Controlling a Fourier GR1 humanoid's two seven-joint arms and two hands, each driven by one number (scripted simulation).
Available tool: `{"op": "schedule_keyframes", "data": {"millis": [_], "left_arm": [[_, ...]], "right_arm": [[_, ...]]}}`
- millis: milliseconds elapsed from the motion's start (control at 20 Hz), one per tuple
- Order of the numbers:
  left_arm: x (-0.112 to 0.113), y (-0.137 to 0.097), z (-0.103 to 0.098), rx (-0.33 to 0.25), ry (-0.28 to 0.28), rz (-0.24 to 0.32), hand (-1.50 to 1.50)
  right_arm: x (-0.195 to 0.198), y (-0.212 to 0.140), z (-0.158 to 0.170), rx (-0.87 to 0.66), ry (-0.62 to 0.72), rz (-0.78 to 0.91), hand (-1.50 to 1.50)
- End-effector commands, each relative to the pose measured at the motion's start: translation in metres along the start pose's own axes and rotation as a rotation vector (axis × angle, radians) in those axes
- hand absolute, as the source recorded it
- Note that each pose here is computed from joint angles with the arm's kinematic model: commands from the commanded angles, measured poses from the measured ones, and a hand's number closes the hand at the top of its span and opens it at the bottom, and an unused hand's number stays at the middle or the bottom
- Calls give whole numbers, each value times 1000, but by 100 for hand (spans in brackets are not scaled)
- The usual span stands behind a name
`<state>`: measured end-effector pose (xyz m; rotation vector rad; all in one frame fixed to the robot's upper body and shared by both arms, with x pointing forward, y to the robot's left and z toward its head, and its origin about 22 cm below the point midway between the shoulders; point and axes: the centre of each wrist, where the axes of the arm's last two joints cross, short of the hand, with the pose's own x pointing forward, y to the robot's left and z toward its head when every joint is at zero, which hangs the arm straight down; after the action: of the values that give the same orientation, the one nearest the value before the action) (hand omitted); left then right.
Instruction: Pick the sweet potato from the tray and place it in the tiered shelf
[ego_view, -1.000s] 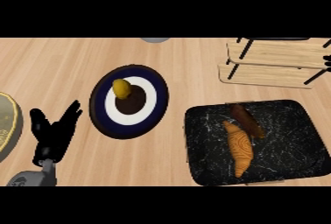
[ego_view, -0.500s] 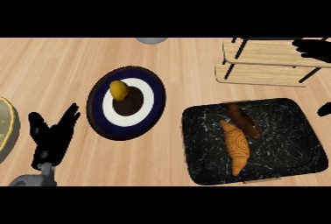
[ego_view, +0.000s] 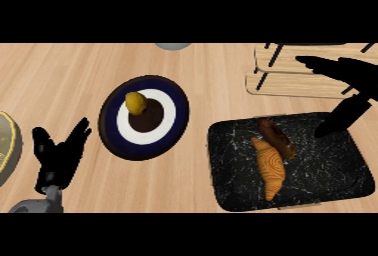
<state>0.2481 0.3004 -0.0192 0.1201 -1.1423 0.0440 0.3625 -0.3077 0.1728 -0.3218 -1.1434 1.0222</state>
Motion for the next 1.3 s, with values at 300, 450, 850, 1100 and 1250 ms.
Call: {"op": "schedule_keyframes", "data": {"millis": [300, 450, 850, 1100, 1250], "left_arm": [[-23, -1, -2, -22, 32, 15, 0], [-9, -3, -1, -17, 36, 22, 0], [1, -13, 11, -24, 44, 20, 0], [4, -18, 4, -35, 41, 1, 0], [-5, -8, -2, -12, 41, 9, 0]], "right_arm": [[18, 34, 13, 39, 115, 142, -150], [-1, 48, -6, 2, 151, 123, -150], [-3, 76, 6, -19, 173, 166, -150], [-12, 81, -5, -15, 182, 152, -150], [-11, 89, -22, -32, 203, 182, -150]]}}
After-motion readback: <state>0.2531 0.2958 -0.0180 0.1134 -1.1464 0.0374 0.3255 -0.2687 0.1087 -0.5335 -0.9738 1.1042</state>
